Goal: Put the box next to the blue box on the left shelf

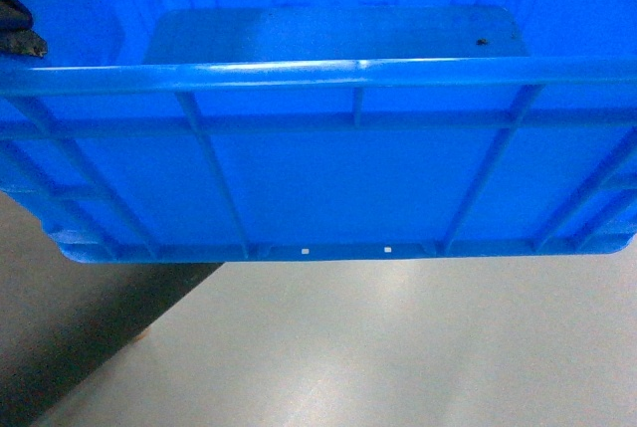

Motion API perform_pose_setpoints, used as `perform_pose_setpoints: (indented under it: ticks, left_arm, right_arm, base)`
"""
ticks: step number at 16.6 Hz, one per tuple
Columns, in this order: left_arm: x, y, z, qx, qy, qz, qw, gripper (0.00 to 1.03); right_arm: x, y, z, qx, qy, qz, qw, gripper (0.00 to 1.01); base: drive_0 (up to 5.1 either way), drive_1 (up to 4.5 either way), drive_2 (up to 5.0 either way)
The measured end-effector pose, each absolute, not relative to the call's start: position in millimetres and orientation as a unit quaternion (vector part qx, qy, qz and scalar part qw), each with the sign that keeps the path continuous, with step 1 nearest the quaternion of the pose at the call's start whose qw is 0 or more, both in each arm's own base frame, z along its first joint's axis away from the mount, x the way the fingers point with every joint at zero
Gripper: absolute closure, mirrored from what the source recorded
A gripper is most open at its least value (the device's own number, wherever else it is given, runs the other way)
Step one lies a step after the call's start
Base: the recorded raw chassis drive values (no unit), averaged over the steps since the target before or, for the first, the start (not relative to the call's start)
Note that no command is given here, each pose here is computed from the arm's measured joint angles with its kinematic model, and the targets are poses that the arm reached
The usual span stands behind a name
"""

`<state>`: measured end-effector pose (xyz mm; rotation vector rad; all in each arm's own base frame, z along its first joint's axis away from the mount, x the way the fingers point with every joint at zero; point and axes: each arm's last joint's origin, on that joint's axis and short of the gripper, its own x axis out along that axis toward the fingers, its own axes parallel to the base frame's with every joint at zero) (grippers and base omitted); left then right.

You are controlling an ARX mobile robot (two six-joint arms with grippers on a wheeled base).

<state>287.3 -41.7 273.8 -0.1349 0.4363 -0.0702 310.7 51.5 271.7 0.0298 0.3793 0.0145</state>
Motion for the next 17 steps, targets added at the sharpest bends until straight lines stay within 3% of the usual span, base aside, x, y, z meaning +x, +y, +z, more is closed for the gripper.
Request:
perform_pose_setpoints:
  ticks: [17]
  left_arm:
    - [287.3,-41.7,273.8,-0.067,0.216,-0.035,0.973,0.86]
  right_arm:
    - [310.7,51.5,271.7,0.015,0.188,0.007,0.982,0.81]
  base:
    - [-1.6,-1.59,-1.6]
